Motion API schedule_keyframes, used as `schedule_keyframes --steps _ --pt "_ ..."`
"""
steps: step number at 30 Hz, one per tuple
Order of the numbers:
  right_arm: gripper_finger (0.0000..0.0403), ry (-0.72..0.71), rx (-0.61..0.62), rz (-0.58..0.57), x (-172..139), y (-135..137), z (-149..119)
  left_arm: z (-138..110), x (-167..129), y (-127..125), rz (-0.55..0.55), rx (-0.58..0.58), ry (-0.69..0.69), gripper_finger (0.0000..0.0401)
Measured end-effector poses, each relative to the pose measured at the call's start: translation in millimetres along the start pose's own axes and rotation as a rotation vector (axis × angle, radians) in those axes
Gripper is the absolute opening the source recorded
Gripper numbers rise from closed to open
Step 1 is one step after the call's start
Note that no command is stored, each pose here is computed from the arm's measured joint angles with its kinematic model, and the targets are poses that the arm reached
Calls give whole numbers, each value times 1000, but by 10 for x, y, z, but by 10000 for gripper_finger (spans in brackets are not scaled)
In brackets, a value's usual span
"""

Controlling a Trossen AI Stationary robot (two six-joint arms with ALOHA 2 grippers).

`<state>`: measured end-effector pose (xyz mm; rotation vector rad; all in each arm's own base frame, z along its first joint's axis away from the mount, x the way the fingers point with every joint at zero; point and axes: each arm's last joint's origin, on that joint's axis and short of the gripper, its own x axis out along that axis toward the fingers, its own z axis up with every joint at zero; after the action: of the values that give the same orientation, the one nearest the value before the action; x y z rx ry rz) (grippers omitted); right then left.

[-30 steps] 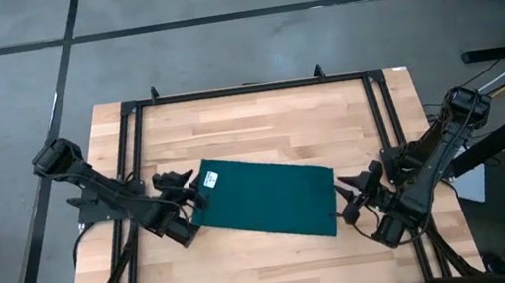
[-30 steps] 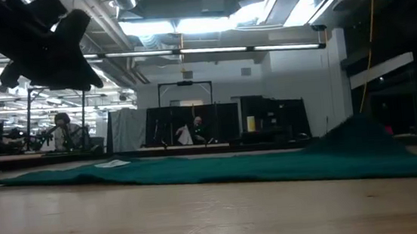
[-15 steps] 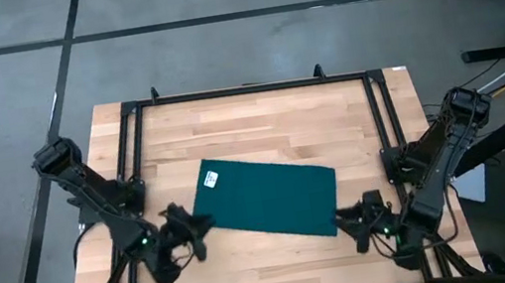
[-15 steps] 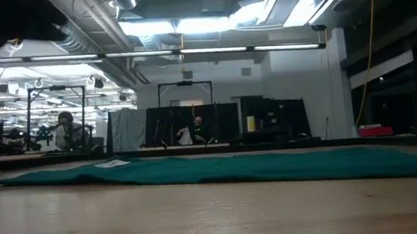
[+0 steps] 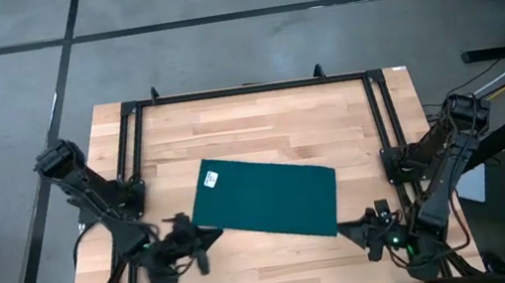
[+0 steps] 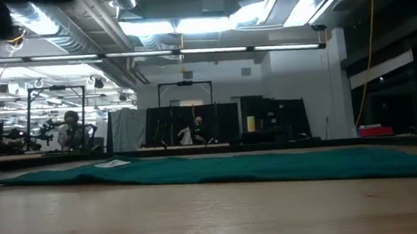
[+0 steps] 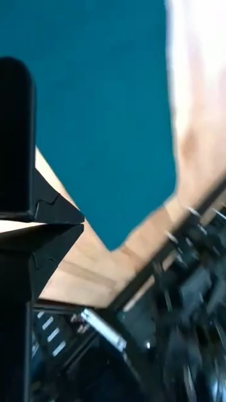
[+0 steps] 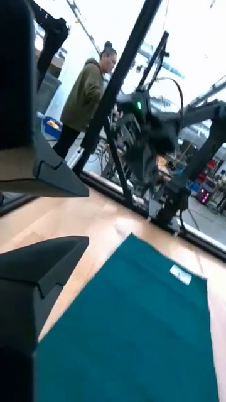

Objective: Fold microfiber towels
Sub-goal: Fold the green towel

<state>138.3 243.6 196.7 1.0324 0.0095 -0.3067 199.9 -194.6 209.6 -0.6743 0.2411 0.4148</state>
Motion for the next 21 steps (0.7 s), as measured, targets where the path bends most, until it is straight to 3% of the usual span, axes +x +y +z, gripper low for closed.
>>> schedule_keyframes --steps 3,8,16,21 --pt "102 -18 -32 27 -39 55 -11 -6 304 76 82 -30 51 2" --pt "92 -62 -22 69 -137 151 -22 9 639 229 215 -123 24 2" --pt "95 -56 -69 113 -327 564 -1 -14 863 598 482 -284 65 2" --pt "92 -55 -66 120 -358 743 34 -58 968 811 635 -313 150 2"
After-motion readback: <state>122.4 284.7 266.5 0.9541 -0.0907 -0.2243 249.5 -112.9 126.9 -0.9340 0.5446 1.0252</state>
